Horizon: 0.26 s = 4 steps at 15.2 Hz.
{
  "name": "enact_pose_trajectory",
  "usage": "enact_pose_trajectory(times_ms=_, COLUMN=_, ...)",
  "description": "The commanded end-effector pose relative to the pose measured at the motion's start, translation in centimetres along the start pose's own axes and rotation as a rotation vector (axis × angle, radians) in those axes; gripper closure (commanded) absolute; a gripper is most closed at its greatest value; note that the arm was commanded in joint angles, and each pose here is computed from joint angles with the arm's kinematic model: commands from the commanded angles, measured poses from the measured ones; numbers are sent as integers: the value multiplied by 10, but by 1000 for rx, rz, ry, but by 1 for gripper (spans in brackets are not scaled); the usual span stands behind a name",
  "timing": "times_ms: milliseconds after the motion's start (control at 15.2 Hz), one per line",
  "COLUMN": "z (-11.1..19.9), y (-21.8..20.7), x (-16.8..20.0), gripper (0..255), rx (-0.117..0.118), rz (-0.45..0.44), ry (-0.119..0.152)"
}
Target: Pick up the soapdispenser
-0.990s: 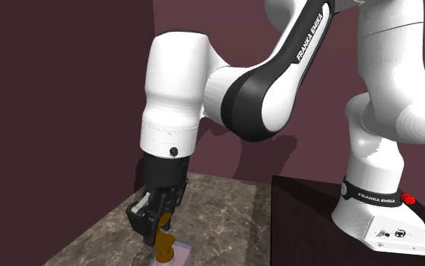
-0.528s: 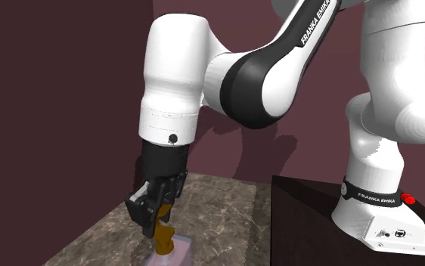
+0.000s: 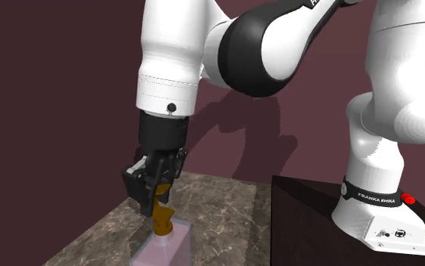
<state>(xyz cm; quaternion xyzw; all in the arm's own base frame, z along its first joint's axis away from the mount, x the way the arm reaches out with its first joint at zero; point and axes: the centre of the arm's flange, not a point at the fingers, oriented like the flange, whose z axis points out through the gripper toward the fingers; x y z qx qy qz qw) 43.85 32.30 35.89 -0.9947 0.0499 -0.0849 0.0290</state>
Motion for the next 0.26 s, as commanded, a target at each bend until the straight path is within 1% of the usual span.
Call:
enact_pose_trajectory(times_ms=0, z=-10, y=-1, x=3, gripper=255, rx=0, rz=0, ry=0)
enact_pose_trajectory(times_ms=66, z=-16, y=-1, x=3, gripper=255, rx=0, rz=0, ry=0)
enact_pose_trajectory(times_ms=198, z=-16, y=-1, x=4, gripper=255, rx=0, rz=0, ry=0)
